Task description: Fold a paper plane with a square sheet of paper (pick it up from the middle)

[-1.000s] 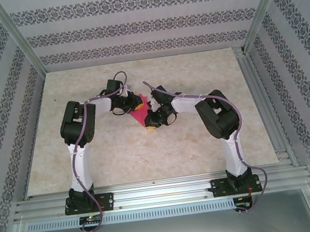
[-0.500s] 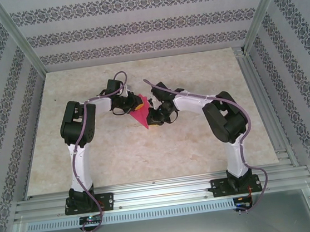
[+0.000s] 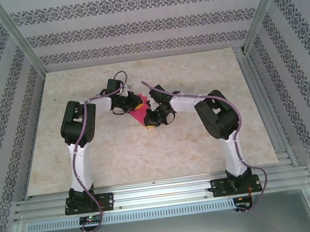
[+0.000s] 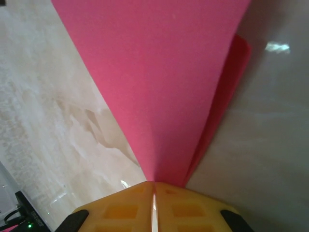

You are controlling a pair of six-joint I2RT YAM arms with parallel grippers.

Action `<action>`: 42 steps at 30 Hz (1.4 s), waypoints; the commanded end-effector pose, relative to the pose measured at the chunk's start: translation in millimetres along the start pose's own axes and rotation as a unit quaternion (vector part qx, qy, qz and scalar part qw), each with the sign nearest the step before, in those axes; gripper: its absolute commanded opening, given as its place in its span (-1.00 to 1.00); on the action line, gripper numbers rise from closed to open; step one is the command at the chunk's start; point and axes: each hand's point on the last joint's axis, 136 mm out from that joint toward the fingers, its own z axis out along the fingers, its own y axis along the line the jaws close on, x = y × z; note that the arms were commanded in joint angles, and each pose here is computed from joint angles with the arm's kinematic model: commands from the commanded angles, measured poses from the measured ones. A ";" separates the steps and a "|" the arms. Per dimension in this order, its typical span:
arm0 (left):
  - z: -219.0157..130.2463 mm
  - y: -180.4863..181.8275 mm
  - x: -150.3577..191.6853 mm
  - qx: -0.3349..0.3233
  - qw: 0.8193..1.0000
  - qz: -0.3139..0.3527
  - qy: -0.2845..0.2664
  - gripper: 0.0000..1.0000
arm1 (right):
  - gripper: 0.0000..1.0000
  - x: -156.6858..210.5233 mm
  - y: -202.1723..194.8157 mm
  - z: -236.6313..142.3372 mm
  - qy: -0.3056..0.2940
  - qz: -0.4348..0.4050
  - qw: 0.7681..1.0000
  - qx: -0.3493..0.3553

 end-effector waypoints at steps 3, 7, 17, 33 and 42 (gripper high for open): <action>6.1 6.7 2.2 -0.012 1.000 0.006 0.006 -0.67 | -0.73 -1.8 7.2 -15.5 -0.020 -0.007 1.000 0.002; -3.6 -20.3 -0.2 0.026 1.000 0.013 0.003 -0.57 | -0.55 -29.2 28.9 -64.2 -0.088 -0.011 0.996 -0.031; -70.5 -85.5 -14.1 0.032 0.994 0.079 -0.063 -0.10 | -0.36 -47.7 -8.1 -57.1 -0.103 0.016 0.994 0.033; -100.0 -28.4 12.3 -0.018 0.995 0.036 -0.089 -0.12 | -0.43 -66.8 4.5 -19.1 -0.076 -0.006 0.996 0.036; -107.1 -5.2 28.6 -0.015 0.995 0.000 -0.101 -0.14 | -0.77 -68.3 1.9 -11.0 -0.068 -0.009 0.996 0.049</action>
